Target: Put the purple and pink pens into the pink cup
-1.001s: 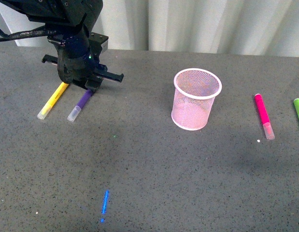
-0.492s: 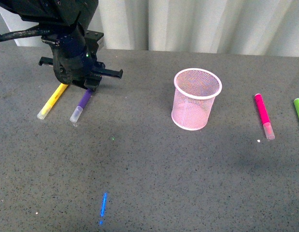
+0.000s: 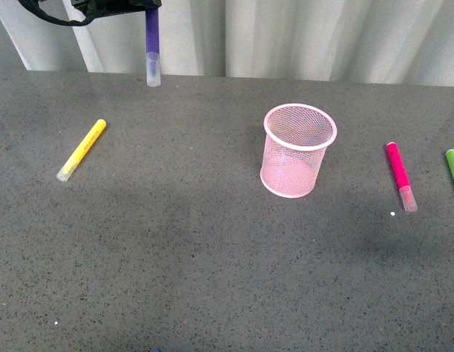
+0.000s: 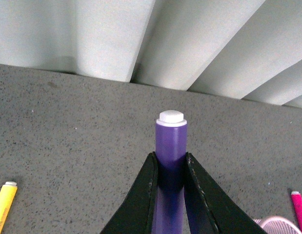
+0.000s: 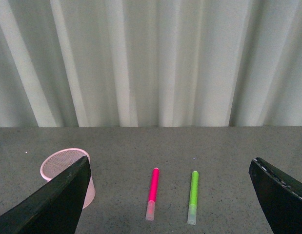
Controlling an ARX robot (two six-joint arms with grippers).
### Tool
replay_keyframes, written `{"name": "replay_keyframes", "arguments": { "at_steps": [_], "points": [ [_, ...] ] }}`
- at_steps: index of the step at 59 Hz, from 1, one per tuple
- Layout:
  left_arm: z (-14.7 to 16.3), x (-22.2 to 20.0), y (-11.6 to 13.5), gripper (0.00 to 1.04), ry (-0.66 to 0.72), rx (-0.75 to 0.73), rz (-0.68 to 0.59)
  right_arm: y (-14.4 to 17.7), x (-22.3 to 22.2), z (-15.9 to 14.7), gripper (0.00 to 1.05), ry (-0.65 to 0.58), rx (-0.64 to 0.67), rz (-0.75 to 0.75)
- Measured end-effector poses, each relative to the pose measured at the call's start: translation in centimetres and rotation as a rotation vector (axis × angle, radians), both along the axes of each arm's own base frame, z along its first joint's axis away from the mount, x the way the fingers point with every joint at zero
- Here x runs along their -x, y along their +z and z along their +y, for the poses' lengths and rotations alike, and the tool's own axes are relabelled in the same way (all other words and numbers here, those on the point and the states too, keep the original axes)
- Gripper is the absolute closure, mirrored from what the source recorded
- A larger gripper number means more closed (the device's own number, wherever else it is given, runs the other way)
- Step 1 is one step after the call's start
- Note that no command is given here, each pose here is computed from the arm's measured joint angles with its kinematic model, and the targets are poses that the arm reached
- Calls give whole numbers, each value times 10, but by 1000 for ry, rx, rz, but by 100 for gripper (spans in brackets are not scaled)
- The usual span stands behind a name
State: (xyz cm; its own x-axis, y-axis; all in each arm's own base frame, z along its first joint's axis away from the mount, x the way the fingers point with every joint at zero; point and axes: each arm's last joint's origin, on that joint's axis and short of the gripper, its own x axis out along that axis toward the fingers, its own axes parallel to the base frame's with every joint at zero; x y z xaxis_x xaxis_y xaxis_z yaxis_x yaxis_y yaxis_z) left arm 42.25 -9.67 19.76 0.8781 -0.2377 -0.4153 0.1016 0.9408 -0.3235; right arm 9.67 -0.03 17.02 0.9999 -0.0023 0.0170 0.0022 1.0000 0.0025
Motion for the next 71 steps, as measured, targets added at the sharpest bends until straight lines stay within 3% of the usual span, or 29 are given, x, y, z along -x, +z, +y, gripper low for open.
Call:
{"name": "replay_keyframes", "arguments": {
  "at_steps": [17,29,60,71],
  "points": [
    [-8,21,-4,93,34,164,-237,0,0,0,7,0,0,0],
    [-19,32,-7,93,23,236,-327,0,0,0,7,0,0,0],
    [-77,80,-27,93,-49,345,-340,0,0,0,7,0,0,0],
    [-99,74,-27,93,-52,386,-380,0,0,0,7,0,0,0]
  ]
}}
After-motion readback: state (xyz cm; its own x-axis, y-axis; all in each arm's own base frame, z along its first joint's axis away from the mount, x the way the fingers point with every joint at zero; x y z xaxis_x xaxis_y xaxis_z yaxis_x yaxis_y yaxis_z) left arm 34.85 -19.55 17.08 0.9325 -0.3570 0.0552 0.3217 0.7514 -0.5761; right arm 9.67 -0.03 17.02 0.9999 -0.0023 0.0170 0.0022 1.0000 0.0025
